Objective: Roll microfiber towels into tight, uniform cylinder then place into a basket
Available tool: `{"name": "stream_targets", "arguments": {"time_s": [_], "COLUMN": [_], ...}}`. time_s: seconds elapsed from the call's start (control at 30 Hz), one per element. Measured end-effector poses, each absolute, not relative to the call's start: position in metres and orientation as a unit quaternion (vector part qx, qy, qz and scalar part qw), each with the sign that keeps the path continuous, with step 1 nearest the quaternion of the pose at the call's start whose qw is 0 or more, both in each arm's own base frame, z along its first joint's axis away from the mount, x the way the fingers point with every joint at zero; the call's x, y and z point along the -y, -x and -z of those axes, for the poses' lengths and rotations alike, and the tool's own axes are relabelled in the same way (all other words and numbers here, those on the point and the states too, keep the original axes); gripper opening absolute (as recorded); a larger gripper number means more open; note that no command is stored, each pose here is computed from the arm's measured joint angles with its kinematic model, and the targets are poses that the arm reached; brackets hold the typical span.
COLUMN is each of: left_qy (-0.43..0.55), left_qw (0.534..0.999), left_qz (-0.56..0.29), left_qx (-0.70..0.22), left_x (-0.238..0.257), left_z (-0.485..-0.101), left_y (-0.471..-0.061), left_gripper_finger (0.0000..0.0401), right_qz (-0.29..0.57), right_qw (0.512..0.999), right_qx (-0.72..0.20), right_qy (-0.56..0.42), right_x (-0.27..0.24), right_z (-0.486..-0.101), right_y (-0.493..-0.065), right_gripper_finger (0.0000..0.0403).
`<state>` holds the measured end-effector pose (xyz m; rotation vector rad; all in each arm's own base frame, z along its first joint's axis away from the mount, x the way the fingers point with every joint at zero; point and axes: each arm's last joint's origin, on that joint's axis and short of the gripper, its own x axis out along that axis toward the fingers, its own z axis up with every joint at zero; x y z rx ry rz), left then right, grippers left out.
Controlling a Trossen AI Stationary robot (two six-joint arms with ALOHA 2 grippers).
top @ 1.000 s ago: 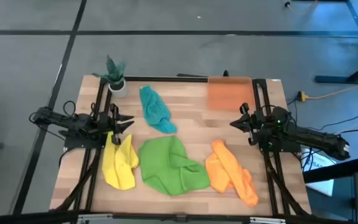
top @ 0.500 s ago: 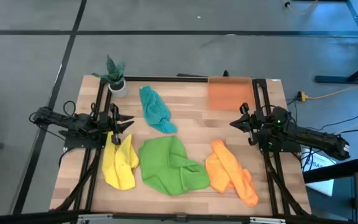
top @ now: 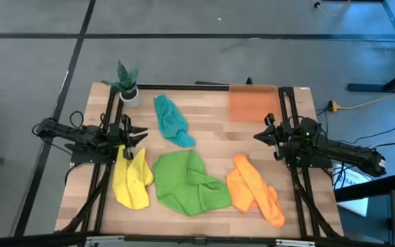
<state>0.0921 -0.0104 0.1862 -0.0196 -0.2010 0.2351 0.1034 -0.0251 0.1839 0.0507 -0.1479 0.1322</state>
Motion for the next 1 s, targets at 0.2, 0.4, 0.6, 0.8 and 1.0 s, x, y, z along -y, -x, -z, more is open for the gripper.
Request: {"name": "stream_targets", "arguments": {"time_s": [0.2, 0.4, 0.6, 0.8, 1.0], "left_qy": [0.01, 0.01, 0.01, 0.01, 0.01], "left_qw": [0.988, 0.988, 0.988, 0.988, 0.988], "left_qz": [-0.117, -0.117, -0.117, -0.117, -0.117], "left_qx": [0.1, 0.1, 0.1, 0.1, 0.1], "left_x": [0.0103, 0.0104, 0.0103, 0.0104, 0.0104], "left_z": [-0.1863, -0.1862, -0.1862, -0.1862, -0.1863], "left_y": [-0.0921, -0.0921, -0.0921, -0.0921, -0.0921], "left_gripper_finger": [0.0085, 0.0085, 0.0085, 0.0085, 0.0085], "right_qz": [-0.066, -0.066, -0.066, -0.081, -0.087], "right_qw": [0.995, 0.995, 0.995, 0.992, 0.983], "right_qx": [0.074, 0.074, 0.074, 0.073, 0.066], "right_qy": [-0.025, -0.027, -0.028, -0.062, -0.15], "right_x": [0.0251, 0.0251, 0.0251, 0.0244, 0.0243], "right_z": [-0.1838, -0.1838, -0.1838, -0.1845, -0.1845], "right_y": [-0.1034, -0.1033, -0.1034, -0.1031, -0.1032], "right_gripper_finger": [0.001, 0.001, 0.001, 0.001, 0.001]}}
